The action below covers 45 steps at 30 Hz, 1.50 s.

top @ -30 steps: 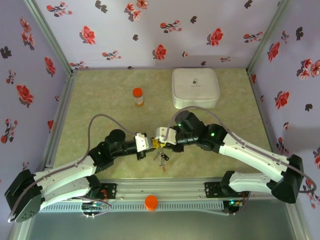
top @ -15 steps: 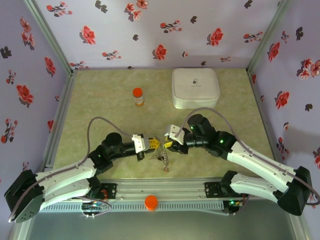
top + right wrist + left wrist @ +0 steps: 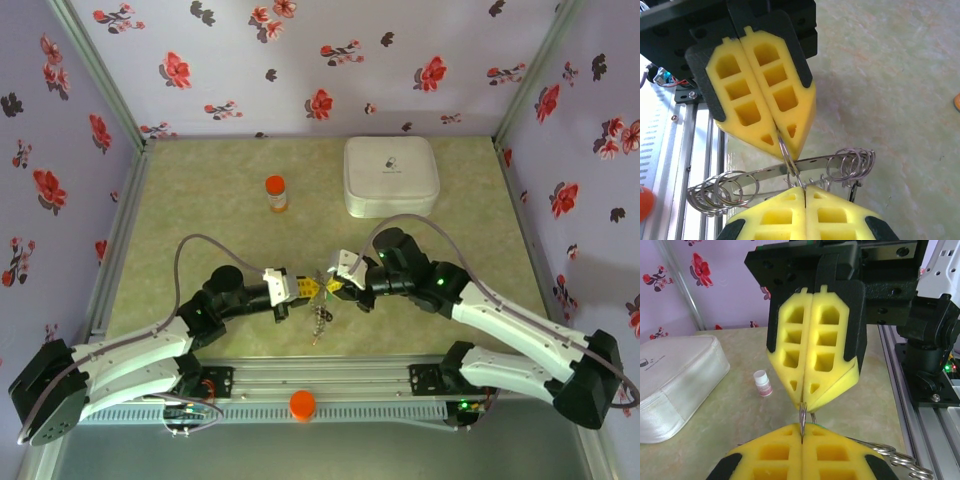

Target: Put the keys on the keyring

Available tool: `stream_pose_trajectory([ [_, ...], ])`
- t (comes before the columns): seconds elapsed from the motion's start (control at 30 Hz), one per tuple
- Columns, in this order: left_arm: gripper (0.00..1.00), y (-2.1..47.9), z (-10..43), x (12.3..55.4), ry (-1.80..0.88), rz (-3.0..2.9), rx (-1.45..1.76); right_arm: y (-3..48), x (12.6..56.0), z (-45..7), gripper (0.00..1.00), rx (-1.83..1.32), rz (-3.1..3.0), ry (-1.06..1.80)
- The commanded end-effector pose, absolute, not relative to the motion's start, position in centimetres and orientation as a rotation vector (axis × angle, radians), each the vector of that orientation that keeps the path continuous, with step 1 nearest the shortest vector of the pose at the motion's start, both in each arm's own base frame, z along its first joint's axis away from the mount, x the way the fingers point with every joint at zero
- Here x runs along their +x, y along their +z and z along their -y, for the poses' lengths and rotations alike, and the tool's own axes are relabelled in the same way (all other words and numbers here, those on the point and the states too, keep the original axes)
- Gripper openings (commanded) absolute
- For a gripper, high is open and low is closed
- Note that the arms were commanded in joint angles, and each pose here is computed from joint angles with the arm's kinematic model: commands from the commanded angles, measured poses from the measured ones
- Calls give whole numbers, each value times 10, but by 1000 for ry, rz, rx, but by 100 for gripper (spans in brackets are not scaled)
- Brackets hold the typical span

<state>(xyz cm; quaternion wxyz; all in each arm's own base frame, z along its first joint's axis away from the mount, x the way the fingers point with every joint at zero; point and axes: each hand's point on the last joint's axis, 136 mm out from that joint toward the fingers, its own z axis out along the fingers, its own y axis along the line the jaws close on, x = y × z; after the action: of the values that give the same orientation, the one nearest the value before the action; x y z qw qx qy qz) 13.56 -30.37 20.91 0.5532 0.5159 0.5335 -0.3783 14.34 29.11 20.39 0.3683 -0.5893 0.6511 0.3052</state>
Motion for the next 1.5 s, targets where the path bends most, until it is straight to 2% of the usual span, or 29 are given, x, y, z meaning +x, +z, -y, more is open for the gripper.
stream_pose_trajectory([
  [0.0,0,240,306,124,-961,-1125,1193,201,145,-294,1,-1550,-1672,773],
  [0.23,0,249,307,120,-993,-1093,1188,198,146,-300,2,-1567,-1668,783],
  [0.37,0,246,307,121,-985,-1095,1194,201,146,-297,13,-1551,-1661,771],
  [0.57,0,242,308,121,-994,-1103,1188,209,135,-288,23,-1556,-1594,776],
  [0.77,0,242,309,122,-998,-1103,1185,215,123,-291,26,-1570,-1571,863],
  [0.9,0,244,309,122,-1001,-1100,1185,222,123,-297,23,-1552,-1539,899],
  [1.27,0,240,309,124,-987,-1115,1184,225,128,-300,1,-1542,-1546,887],
  [1.33,11,237,308,128,-962,-1135,1172,226,129,-300,0,-1543,-1551,875],
  [1.4,15,233,307,131,-937,-1158,1183,226,131,-298,0,-1551,-1564,847],
  [1.47,16,227,307,134,-909,-1196,1201,224,131,-296,0,-1581,-1577,814],
])
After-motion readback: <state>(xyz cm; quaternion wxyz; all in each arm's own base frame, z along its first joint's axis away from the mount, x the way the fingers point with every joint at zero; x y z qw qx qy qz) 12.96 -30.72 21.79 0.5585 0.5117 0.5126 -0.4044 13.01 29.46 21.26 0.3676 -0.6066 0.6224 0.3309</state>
